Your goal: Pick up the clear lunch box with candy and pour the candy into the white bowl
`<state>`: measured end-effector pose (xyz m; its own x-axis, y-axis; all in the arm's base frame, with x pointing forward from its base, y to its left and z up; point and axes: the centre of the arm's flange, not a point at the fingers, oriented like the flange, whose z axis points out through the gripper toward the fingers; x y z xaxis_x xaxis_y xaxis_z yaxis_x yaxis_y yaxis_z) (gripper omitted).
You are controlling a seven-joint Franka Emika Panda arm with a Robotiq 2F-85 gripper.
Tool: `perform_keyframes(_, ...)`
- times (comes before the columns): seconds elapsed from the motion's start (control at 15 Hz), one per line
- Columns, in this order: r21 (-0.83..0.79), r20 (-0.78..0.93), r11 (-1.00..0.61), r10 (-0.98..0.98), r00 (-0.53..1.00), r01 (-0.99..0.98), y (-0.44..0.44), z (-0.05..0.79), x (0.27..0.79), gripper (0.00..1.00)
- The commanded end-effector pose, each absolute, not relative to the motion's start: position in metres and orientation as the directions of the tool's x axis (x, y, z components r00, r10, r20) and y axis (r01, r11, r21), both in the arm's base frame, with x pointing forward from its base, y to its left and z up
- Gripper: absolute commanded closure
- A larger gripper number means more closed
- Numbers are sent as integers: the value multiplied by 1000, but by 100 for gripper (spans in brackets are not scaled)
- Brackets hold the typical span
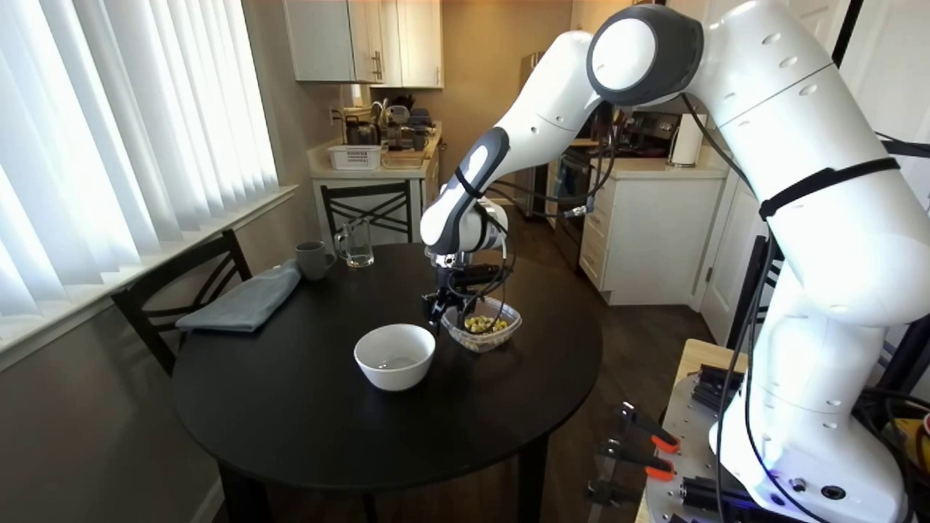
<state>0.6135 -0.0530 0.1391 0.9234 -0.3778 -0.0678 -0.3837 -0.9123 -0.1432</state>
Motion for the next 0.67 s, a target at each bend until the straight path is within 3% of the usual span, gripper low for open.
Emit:
perform_keyframes(0.0,-118,-32,-919,-374,927,-375,-46,135,611,59)
perform_keyframes(0.33,-112,67,-922,-379,923,-371,-41,145,600,91)
perform_keyframes(0.4,-115,89,-920,-385,919,-374,-40,148,597,95)
perform_keyframes(0.6,-126,139,-915,-398,907,-382,-43,157,590,92)
